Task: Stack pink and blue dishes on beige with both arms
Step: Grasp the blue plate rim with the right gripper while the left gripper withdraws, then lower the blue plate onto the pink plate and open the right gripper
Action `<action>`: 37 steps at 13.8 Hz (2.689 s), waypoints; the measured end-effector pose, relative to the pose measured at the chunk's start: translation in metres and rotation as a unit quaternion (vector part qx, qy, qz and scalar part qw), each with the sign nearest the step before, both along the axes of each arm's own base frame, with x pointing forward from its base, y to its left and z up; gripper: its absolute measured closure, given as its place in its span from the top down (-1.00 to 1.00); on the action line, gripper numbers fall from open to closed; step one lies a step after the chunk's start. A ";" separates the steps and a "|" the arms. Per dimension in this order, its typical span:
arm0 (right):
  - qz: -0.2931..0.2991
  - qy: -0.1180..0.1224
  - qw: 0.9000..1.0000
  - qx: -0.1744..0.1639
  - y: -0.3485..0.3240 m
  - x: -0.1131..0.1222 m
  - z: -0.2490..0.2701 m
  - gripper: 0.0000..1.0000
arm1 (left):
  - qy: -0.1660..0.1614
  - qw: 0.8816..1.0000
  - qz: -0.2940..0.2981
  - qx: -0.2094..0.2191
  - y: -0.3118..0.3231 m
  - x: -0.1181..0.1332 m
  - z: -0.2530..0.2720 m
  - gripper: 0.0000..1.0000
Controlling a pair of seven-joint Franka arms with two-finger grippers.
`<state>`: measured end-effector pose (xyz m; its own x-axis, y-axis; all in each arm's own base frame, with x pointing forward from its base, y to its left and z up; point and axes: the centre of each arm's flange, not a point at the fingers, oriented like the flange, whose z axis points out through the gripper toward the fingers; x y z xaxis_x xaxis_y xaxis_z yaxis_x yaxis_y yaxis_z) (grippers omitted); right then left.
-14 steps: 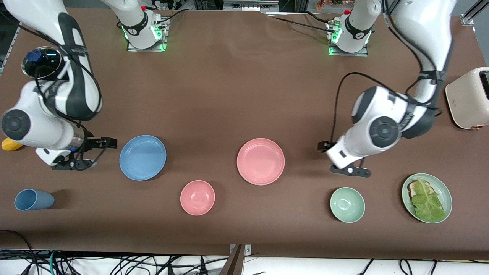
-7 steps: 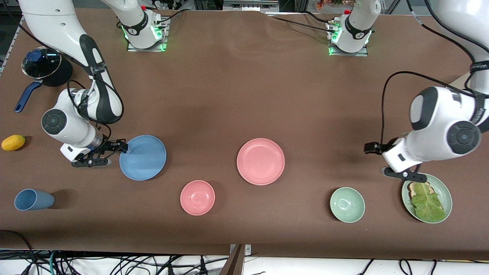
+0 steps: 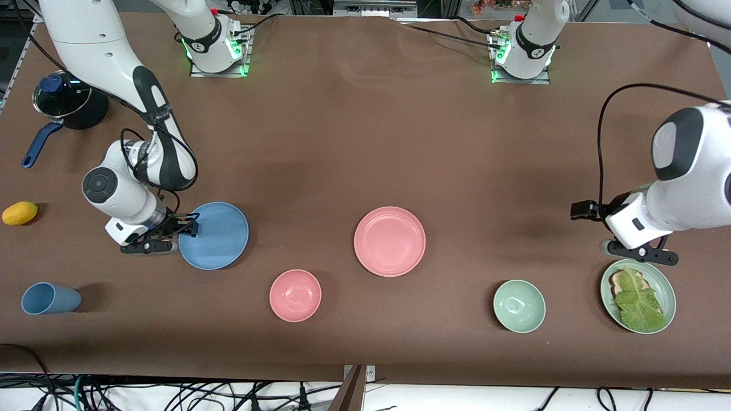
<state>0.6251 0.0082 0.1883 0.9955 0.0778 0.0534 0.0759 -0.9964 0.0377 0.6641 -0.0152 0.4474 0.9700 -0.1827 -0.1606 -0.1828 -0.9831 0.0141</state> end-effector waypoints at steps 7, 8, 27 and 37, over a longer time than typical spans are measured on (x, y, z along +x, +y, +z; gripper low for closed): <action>-0.002 -0.004 1.000 0.005 0.003 0.004 0.007 -0.76 | -0.039 0.999 0.005 0.022 -0.002 -0.040 0.121 1.00; -0.002 -0.001 1.000 0.006 0.004 0.004 0.007 -0.76 | -0.044 0.999 0.004 0.025 -0.004 -0.047 0.134 1.00; -0.106 0.032 0.988 0.108 0.358 -0.013 0.115 -0.91 | 0.000 0.999 0.052 -0.014 0.018 -0.106 0.192 1.00; -0.212 0.003 0.967 0.144 0.461 -0.033 0.057 -0.91 | 0.011 0.999 0.038 -0.013 0.002 -0.107 0.184 1.00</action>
